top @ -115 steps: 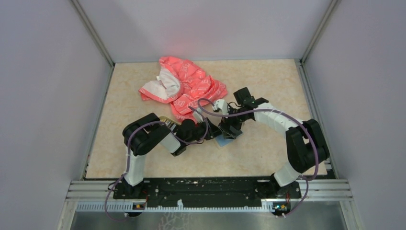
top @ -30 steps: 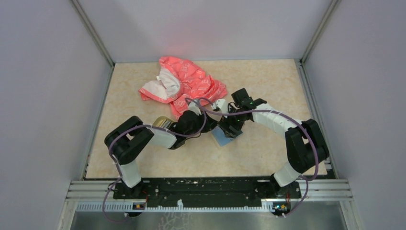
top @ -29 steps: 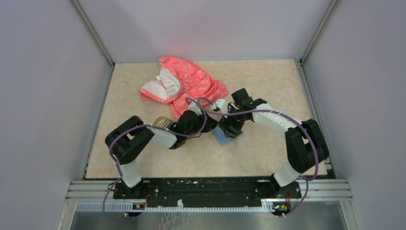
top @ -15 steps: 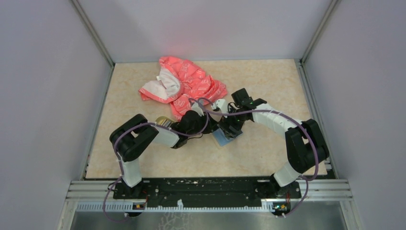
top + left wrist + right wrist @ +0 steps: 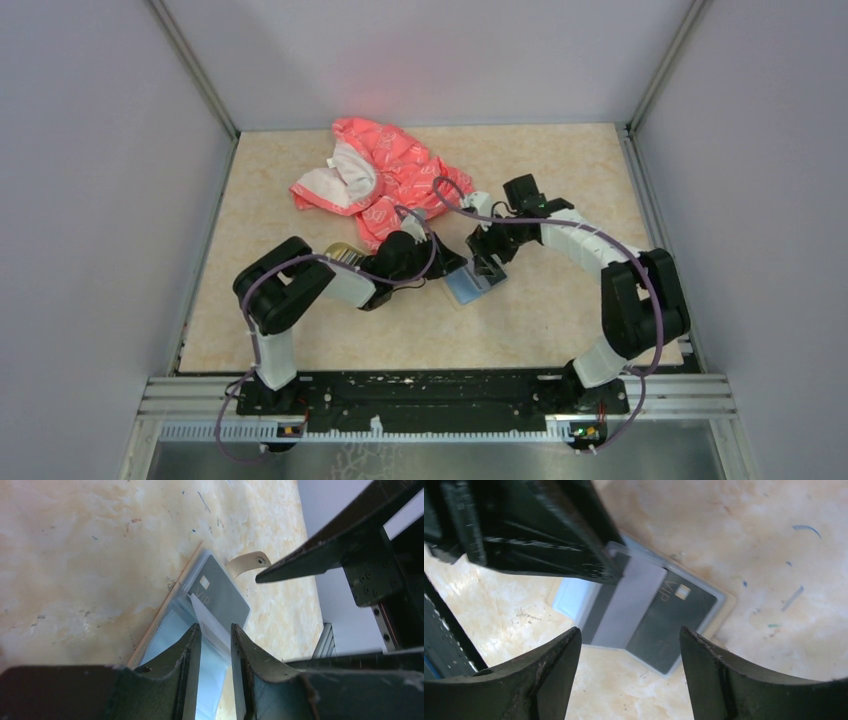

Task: Put the credit cards into the card holder
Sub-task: Insert the credit card into the card holder.

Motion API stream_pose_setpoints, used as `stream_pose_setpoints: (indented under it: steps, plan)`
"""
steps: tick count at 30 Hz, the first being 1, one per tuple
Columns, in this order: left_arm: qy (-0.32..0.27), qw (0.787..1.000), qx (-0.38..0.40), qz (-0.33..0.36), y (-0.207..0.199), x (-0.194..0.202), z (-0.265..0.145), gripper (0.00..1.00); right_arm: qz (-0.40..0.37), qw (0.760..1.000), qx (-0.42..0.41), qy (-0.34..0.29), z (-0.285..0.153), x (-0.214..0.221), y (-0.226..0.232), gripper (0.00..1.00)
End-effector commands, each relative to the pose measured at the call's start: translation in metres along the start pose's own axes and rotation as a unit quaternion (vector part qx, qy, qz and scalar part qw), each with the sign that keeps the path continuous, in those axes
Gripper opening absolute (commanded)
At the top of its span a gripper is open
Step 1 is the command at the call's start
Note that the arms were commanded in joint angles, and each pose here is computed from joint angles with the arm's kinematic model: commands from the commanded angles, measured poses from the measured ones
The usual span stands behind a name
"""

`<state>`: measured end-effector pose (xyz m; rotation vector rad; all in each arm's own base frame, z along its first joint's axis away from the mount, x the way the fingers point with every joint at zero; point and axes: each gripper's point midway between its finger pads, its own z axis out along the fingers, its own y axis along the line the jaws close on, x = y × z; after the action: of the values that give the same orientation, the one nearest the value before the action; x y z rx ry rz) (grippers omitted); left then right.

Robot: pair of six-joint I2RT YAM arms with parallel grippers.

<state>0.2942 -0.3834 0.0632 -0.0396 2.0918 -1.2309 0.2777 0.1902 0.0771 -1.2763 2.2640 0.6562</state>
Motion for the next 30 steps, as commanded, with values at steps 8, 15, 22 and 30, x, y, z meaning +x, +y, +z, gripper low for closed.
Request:
stream_pose_setpoints:
  steps: [8, 15, 22, 30]
  plan:
    - [-0.003, 0.999, 0.028, -0.026, 0.000, 0.006, -0.004, 0.34, 0.086, 0.995, 0.057, -0.013, 0.002, -0.002, -0.045, 0.34]
    - [-0.001, 0.999, 0.037, -0.030, -0.002, 0.008, -0.008, 0.35, 0.085, 0.995, 0.043, 0.028, 0.023, 0.011, -0.039, 0.19]
    - [0.001, 0.998, 0.050, -0.032, -0.007, 0.009, -0.012, 0.36, 0.077, 0.996, -0.011, 0.044, 0.038, 0.014, -0.014, 0.17]
    - [0.001, 0.997, 0.064, -0.035, -0.013, 0.010, -0.018, 0.37, 0.085, 0.994, -0.054, 0.043, 0.042, 0.012, 0.001, 0.17]
